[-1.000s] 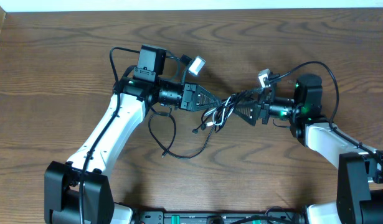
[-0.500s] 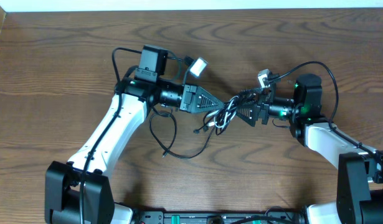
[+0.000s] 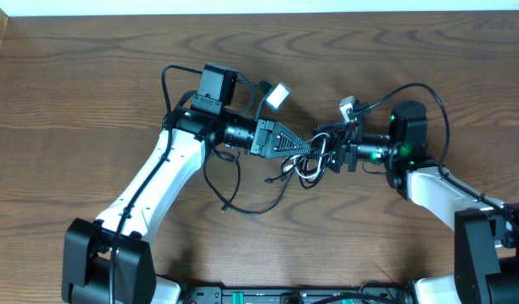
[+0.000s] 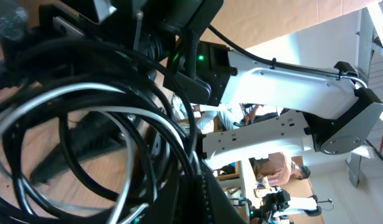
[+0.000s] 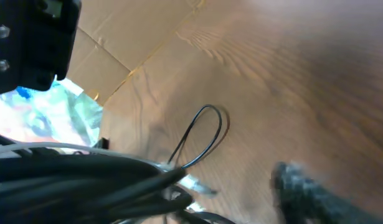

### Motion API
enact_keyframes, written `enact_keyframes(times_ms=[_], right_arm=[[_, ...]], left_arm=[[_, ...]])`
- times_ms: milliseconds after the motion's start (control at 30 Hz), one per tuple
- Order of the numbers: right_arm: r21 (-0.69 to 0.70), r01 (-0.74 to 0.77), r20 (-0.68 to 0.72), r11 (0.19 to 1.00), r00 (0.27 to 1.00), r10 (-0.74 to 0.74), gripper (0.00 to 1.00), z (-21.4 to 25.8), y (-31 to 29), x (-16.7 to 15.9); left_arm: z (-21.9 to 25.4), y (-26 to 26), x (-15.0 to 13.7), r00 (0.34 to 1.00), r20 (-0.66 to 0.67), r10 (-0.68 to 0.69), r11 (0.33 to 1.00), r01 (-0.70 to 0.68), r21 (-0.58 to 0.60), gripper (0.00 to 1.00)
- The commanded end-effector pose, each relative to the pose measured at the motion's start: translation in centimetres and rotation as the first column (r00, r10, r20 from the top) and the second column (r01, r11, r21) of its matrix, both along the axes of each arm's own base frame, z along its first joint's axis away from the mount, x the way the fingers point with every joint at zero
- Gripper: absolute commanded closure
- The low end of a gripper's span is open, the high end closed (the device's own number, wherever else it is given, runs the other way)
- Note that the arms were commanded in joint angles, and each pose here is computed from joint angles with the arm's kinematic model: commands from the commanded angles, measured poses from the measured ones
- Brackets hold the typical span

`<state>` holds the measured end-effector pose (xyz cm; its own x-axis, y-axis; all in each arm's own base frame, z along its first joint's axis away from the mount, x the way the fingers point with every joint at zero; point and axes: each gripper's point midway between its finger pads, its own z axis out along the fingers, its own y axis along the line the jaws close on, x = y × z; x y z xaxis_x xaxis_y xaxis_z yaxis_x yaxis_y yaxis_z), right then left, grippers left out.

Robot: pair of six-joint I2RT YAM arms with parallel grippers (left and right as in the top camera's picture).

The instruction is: Untangle cables

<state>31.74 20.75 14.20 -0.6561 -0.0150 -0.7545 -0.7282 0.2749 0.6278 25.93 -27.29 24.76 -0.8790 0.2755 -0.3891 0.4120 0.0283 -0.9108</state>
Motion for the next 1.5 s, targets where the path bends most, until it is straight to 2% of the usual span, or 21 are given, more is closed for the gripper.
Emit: enact_keyframes(times_ms=[0,100,133,167,400,433,533,600,633,767,800,933,1100,1267,1467], right_arm=[[0.003,-0.020,0.004,1.000,1.000,0.020,0.61,-0.2,0.4,-0.4],[0.002,-0.019,0.004,1.000,1.000,0.019,0.91,-0.3,0.3,-0.4],[0.002,-0.018,0.004,1.000,1.000,0.018,0.98,-0.3,0.3,-0.3],[0.002,-0.017,0.004,1.000,1.000,0.017,0.99,-0.3,0.3,-0.3],[-0.006,0.008,-0.013,1.000,1.000,-0.008,0.99,-0.5,0.2,0.0],[-0.009,0.017,-0.022,1.000,1.000,-0.018,0.99,-0.5,0.1,0.2],[-0.028,0.050,-0.036,0.998,0.998,-0.051,0.99,-1.0,-0.1,0.6],[-0.059,0.099,-0.066,0.993,0.993,-0.103,0.99,-1.8,-0.5,1.2],[-0.079,0.126,-0.079,0.989,0.988,-0.132,0.99,-2.2,-0.8,1.5],[-0.145,0.213,-0.133,0.966,0.963,-0.233,0.99,-3.8,-1.8,2.4],[-0.155,0.230,-0.153,0.961,0.955,-0.253,0.99,-4.0,-1.9,2.6],[-0.156,0.246,-0.191,0.957,0.943,-0.273,0.99,-4.2,-2.0,2.6],[-0.152,0.252,-0.225,0.956,0.933,-0.282,0.99,-4.2,-2.0,2.6],[-0.160,0.256,-0.232,0.953,0.929,-0.288,0.99,-4.4,-2.1,2.5],[-0.160,0.254,-0.230,0.954,0.930,-0.286,0.99,-4.4,-2.0,2.5]], left_arm=[[-0.1,-0.2,-0.1,1.000,0.015,-0.020,1.000,0.020,-0.018,0.92],[-0.6,-0.6,-0.1,0.999,0.030,-0.011,1.000,0.011,0.012,0.92],[-1.0,-0.7,0.1,0.999,0.038,0.000,0.999,-0.001,0.034,0.92],[-1.4,-0.8,0.2,0.999,0.045,0.010,0.999,-0.012,0.053,0.92],[-3.2,-0.6,1.7,0.993,0.088,0.082,0.984,-0.095,0.153,0.92],[-3.5,-0.5,2.0,0.991,0.095,0.096,0.979,-0.112,0.173,0.89],[-4.9,0.0,3.1,0.981,0.127,0.148,0.952,-0.176,0.249,0.50],[-5.6,0.4,3.7,0.974,0.143,0.176,0.933,-0.211,0.292,0.37],[-5.9,0.6,3.9,0.972,0.143,0.186,0.927,-0.222,0.304,0.34],[-5.8,1.2,4.3,0.969,0.123,0.213,0.920,-0.241,0.309,0.33],[-5.7,1.3,4.4,0.968,0.121,0.220,0.919,-0.247,0.308,0.28],[-5.3,1.8,4.9,0.962,0.138,0.237,0.916,-0.269,0.298,0.23],[-4.6,1.3,5.6,0.952,0.196,0.234,0.924,-0.280,0.260,0.19],[-4.1,-0.5,5.0,0.937,0.307,0.166,0.944,-0.241,0.226,0.14],[-7.0,-1.4,5.5,0.885,0.443,0.142,0.869,-0.326,0.373,0.07]])
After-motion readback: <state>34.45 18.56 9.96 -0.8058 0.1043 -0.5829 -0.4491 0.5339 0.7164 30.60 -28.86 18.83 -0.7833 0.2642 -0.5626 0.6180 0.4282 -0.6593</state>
